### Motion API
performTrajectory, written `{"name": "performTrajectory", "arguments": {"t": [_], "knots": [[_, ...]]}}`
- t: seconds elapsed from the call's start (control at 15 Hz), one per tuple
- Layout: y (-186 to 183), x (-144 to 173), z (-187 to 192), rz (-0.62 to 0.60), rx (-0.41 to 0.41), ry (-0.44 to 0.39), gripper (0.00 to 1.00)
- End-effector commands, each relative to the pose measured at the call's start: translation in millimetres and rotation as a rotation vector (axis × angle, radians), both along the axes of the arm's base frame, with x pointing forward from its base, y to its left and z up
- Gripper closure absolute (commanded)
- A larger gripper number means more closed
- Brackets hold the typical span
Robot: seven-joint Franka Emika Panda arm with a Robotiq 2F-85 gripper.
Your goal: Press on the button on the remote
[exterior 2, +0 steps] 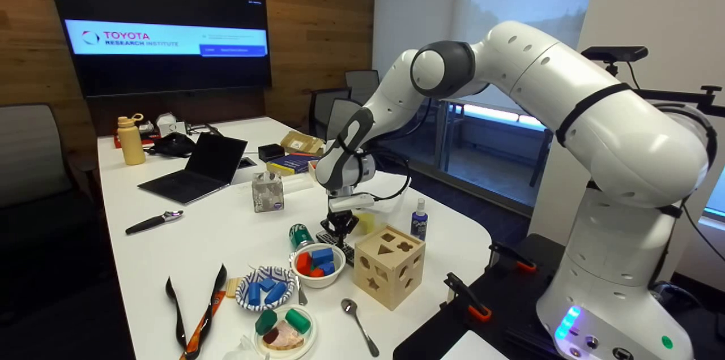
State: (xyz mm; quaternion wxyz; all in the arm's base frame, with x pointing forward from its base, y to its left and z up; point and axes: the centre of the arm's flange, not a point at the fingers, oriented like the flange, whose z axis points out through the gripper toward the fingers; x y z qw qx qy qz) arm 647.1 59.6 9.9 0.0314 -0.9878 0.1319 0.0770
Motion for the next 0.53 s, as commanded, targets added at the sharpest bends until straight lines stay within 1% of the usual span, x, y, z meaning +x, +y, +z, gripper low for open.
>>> {"name": "performTrajectory", "arguments": {"t": [0.0, 0.47], "knots": [[1, 7, -15, 0.006, 0.025, 0.035, 1.00], [3, 3, -31, 0.014, 0.020, 0.098, 1.00]]}}
